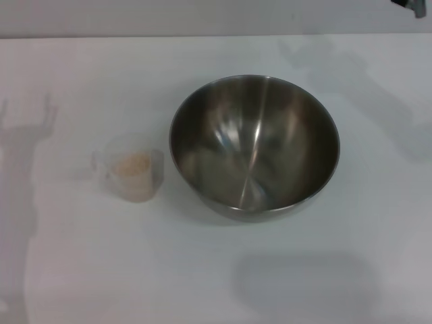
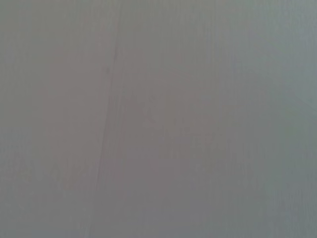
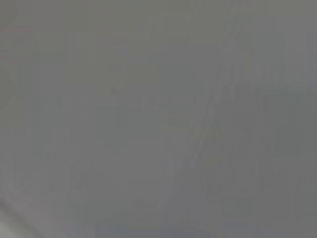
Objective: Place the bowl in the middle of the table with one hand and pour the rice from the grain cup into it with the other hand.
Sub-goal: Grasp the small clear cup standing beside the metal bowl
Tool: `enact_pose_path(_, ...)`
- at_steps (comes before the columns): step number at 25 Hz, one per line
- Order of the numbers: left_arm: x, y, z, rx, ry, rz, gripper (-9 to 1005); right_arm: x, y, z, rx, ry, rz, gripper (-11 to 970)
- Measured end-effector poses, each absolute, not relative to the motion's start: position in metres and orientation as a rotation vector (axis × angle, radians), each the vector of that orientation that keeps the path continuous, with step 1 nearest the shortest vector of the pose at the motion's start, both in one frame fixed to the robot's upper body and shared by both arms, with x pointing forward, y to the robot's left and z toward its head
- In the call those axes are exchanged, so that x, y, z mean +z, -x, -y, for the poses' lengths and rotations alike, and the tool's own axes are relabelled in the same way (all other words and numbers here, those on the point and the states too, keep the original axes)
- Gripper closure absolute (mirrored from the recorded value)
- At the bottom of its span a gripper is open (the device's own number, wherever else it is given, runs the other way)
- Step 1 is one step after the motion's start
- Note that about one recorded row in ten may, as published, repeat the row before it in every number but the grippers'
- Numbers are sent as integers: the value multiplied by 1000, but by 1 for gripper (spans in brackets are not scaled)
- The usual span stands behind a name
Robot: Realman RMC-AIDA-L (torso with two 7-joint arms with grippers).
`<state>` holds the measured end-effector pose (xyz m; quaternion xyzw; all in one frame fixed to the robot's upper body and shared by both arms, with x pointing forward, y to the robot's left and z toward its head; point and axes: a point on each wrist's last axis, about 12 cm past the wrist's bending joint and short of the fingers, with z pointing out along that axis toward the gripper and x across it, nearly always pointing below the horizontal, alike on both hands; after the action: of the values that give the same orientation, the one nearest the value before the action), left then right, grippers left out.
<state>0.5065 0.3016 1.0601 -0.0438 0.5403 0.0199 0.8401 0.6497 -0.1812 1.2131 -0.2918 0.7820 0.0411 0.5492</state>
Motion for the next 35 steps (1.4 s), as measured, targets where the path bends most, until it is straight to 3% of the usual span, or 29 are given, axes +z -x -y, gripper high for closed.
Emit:
enact_pose_path(8,1056,-500,-300,29,76,-1156,243,1188,-621,180,-35,463,-1373,434)
enact_pose_path(14,1055,-499,-296,12,61,-1162,244,1145,-583,204,-19,259,-1076,433)
enact_pose_path(23,1048,-487,-293,-20,44,-1187,246,1084,-558,264,-47,249,-1149,431)
enact_pose_path(35,1030,-458,-282,-89,-39,-1266,248,1089,-564,299,72,158,-1167,429)
